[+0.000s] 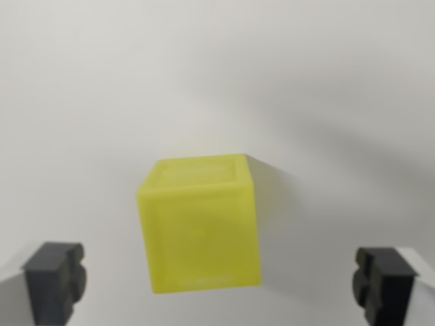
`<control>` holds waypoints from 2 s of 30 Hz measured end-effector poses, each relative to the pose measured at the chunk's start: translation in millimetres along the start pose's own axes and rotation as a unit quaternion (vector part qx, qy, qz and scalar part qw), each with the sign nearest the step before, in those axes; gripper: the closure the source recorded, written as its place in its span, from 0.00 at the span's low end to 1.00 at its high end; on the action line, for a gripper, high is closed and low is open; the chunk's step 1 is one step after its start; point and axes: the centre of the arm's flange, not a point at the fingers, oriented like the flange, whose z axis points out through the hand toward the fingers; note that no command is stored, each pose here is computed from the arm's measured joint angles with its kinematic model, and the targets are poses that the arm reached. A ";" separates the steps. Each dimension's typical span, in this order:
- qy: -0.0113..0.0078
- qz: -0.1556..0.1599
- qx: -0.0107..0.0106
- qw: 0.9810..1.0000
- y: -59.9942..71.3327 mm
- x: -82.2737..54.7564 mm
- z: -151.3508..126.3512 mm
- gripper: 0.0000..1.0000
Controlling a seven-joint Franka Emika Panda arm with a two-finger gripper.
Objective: Pick yellow cube
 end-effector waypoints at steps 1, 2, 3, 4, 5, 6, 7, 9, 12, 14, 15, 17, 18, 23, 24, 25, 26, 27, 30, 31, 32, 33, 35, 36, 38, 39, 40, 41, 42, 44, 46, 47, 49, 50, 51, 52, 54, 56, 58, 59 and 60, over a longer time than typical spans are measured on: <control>0.000 -0.002 0.000 1.000 0.9 -1.6 2.7 0.00; -0.001 -0.005 -0.001 1.000 1.6 -3.1 5.1 0.00; -0.001 -0.007 -0.001 1.000 2.4 -4.6 7.4 0.00; -0.002 -0.009 -0.002 1.000 3.3 -6.3 10.1 0.00; -0.002 -0.011 -0.002 1.000 4.0 -7.7 12.4 0.00; -0.002 -0.014 -0.002 1.000 4.7 -9.2 14.8 0.00; -0.003 -0.016 -0.003 1.000 5.6 -10.9 17.6 0.00; -0.003 -0.021 -0.004 1.000 7.0 -13.8 22.1 0.00; -0.005 -0.028 -0.005 1.000 9.4 -18.6 29.6 0.00; -0.005 -0.031 -0.005 0.999 10.6 -21.2 33.6 0.00; -0.005 -0.032 -0.005 0.999 11.1 -22.2 35.9 0.00; -0.005 -0.032 -0.005 0.999 11.6 -23.2 40.8 0.00; -0.005 -0.033 -0.006 0.999 11.7 -23.4 43.6 0.00; -0.006 -0.034 -0.006 0.999 12.1 -23.5 55.9 0.00; -0.006 -0.034 -0.006 0.999 12.2 -23.5 58.7 0.00; -0.006 -0.034 -0.006 0.999 12.2 -23.6 61.3 0.00; -0.006 -0.035 -0.006 0.999 12.2 -23.5 63.4 0.00; -0.006 -0.035 -0.006 0.999 12.3 -23.5 66.2 0.00; -0.007 -0.036 -0.007 0.999 12.4 -23.6 73.7 0.00; -0.006 -0.036 -0.007 0.999 12.4 -23.5 76.2 0.00; -0.007 -0.036 -0.007 0.999 12.4 -23.5 78.6 0.00; -0.007 -0.037 -0.007 0.999 12.5 -23.6 80.8 0.00; -0.007 -0.037 -0.007 0.999 12.6 -23.5 83.8 0.00; -0.007 -0.037 -0.007 0.999 12.6 -23.5 84.6 0.00; -0.007 -0.038 -0.007 0.999 12.4 -23.4 85.1 0.00; -0.007 -0.038 -0.007 0.999 12.4 -23.4 85.1 1.00; -0.007 -0.038 -0.007 0.999 12.4 -23.4 85.0 1.00; -0.007 -0.038 -0.007 0.999 12.4 -23.4 84.7 1.00; -0.007 -0.038 -0.007 0.999 12.4 -23.4 84.0 1.00; -0.007 -0.037 -0.007 0.999 12.5 -23.2 80.9 1.00; -0.007 -0.037 -0.007 0.999 12.4 -23.1 76.2 1.00; -0.007 -0.037 -0.007 0.999 12.3 -23.1 73.8 1.00; -0.007 -0.038 -0.007 0.999 12.1 -23.0 68.7 1.00; -0.007 -0.038 -0.007 0.999 12.0 -22.9 66.2 1.00; -0.006 -0.038 -0.007 0.999 12.0 -22.8 63.6 1.00; -0.007 -0.038 -0.007 0.999 12.2 -22.9 61.2 1.00; -0.007 -0.037 -0.007 0.999 12.1 -22.7 56.1 1.00; -0.007 -0.037 -0.007 0.999 12.0 -22.7 51.1 1.00; -0.007 -0.037 -0.007 0.999 12.0 -22.7 46.2 1.00; -0.006 -0.037 -0.007 0.999 11.9 -22.6 43.6 1.00; -0.007 -0.037 -0.007 0.999 11.9 -22.6 41.2 1.00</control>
